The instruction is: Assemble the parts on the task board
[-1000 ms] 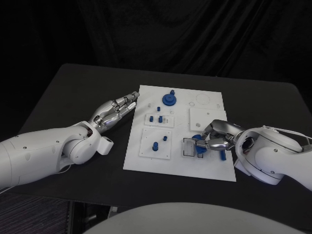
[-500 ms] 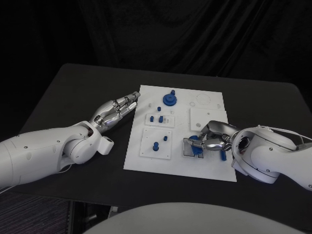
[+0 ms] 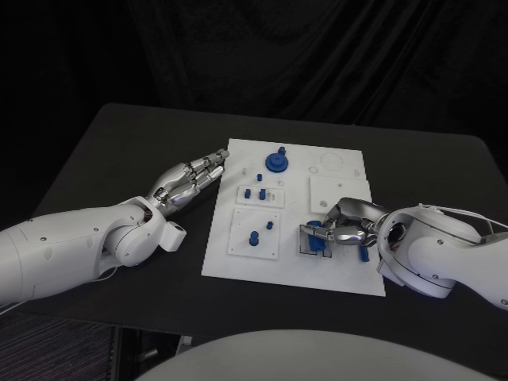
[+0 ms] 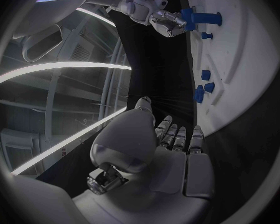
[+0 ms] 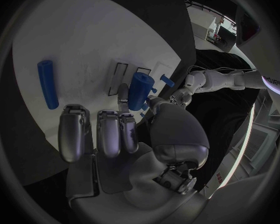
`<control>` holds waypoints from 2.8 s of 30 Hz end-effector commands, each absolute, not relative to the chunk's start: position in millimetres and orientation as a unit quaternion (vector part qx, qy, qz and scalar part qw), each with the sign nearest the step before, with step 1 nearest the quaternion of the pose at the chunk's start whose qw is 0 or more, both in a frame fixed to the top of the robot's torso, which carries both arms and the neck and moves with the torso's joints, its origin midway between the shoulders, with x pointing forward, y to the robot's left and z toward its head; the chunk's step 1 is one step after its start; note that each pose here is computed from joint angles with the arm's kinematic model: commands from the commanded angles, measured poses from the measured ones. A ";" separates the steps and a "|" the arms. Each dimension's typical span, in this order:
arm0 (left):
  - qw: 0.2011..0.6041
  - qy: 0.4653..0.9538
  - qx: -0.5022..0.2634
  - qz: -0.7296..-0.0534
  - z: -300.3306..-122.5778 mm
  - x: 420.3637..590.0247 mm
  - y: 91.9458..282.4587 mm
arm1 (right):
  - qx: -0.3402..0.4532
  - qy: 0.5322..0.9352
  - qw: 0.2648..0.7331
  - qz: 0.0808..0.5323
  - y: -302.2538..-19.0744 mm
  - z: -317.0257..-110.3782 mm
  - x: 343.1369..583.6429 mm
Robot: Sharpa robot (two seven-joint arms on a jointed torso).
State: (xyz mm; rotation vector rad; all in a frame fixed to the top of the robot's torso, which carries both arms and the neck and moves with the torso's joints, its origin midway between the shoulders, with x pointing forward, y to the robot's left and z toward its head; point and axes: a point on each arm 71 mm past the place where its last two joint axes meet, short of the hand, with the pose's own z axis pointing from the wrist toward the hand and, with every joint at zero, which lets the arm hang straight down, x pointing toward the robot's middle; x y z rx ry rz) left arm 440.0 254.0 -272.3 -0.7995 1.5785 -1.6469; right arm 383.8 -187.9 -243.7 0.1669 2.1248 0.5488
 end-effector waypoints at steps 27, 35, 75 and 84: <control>0.349 0.603 -0.303 -0.650 -271.5 439.1 252.0 | 0.060 0.834 0.480 0.264 -187.0 -236.4 384.3; 0.350 0.603 -0.303 -0.650 -271.5 438.8 253.0 | 0.058 0.785 0.527 0.322 -187.5 -221.6 380.3; 0.354 0.602 -0.304 -0.647 -271.8 438.5 256.2 | 0.003 0.829 0.555 0.065 -279.0 -226.1 360.5; 0.353 0.602 -0.305 -0.648 -272.3 438.3 255.9 | 0.001 0.833 0.549 0.072 -274.9 -236.3 355.7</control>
